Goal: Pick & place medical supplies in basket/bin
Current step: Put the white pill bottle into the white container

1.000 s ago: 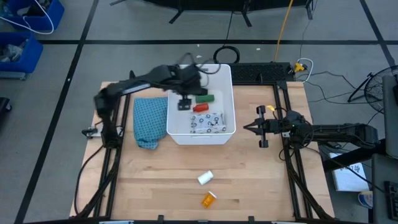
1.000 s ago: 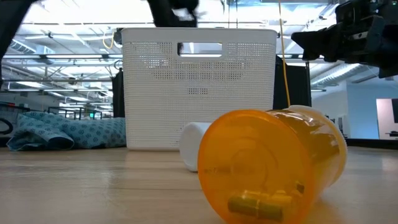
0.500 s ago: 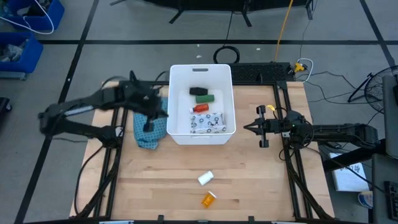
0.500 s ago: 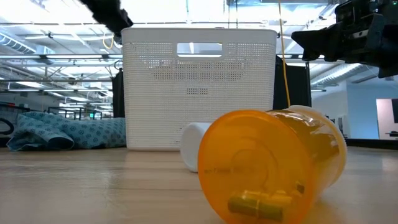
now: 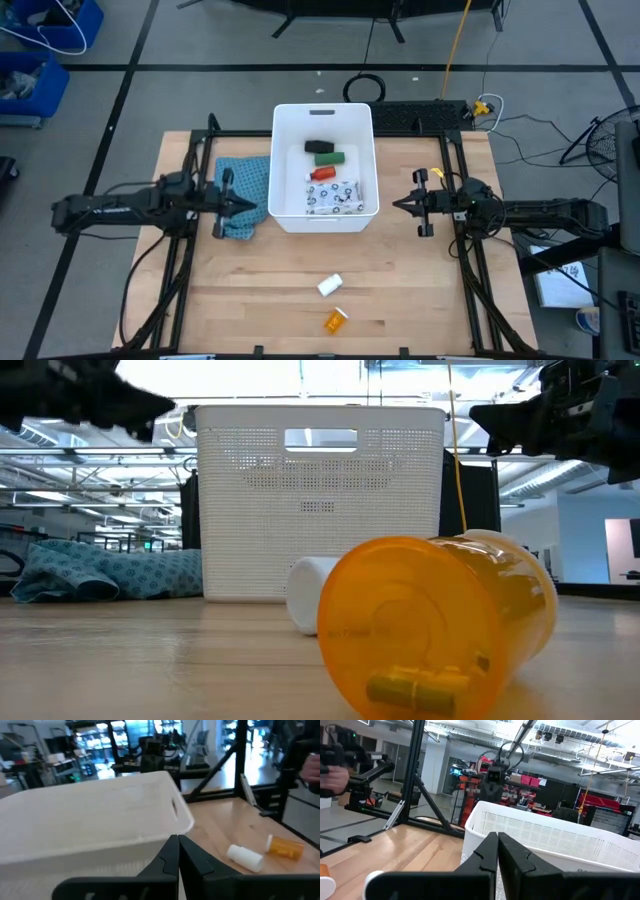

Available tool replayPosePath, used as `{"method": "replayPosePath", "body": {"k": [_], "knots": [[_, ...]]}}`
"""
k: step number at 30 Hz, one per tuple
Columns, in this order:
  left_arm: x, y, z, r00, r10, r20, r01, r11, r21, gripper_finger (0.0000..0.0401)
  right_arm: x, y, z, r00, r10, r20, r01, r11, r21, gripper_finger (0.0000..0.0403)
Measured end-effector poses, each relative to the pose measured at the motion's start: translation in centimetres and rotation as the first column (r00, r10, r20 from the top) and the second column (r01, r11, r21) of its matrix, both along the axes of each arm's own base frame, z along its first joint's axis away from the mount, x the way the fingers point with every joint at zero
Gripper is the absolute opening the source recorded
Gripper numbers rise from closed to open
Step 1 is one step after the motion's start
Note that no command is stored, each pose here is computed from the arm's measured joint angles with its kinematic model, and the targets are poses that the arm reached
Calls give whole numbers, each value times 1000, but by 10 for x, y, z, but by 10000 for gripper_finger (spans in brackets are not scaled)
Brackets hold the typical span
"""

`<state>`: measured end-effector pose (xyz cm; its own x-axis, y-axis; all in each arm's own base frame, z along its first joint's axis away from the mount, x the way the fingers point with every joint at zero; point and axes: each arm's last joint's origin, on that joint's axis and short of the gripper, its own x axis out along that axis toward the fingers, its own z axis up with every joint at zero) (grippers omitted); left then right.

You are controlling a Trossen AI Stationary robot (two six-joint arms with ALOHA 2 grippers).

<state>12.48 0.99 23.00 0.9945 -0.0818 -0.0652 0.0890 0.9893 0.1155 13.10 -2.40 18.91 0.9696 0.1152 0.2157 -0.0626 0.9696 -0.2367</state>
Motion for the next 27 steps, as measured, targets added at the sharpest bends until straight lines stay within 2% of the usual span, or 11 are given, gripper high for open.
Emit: {"method": "replayPosePath", "body": {"k": [3, 8, 17, 22, 24, 27], "knots": [[-4, -2, -17, 999, 14, 44, -14, 1000, 0, 1, 0, 0, 0, 1000, 0, -2, 0, 1000, 1, 4], [-6, -4, -29, 993, -7, 122, 3, 999, 33, 1, 0, 0, -2, 1000, 0, -21, 0, 1000, 6, 4], [-6, -5, -48, 996, -13, 88, 9, 999, 42, 2, 0, 0, -2, 1000, 6, -23, -6, 999, 35, 4], [-6, -2, -56, 996, 78, 49, -79, 997, 6, 17, 1, -1, 0, 1000, -15, -16, 16, 997, 81, 4], [-6, -1, -55, 991, 118, 56, -119, 993, 7, 24, 3, -2, -5, 995, -27, -98, 37, 993, 109, 4], [-6, 0, -54, 987, 145, 63, -146, 989, 4, 29, 16, -1, 25, 983, -8, -186, 25, 995, 91, 4]]}}
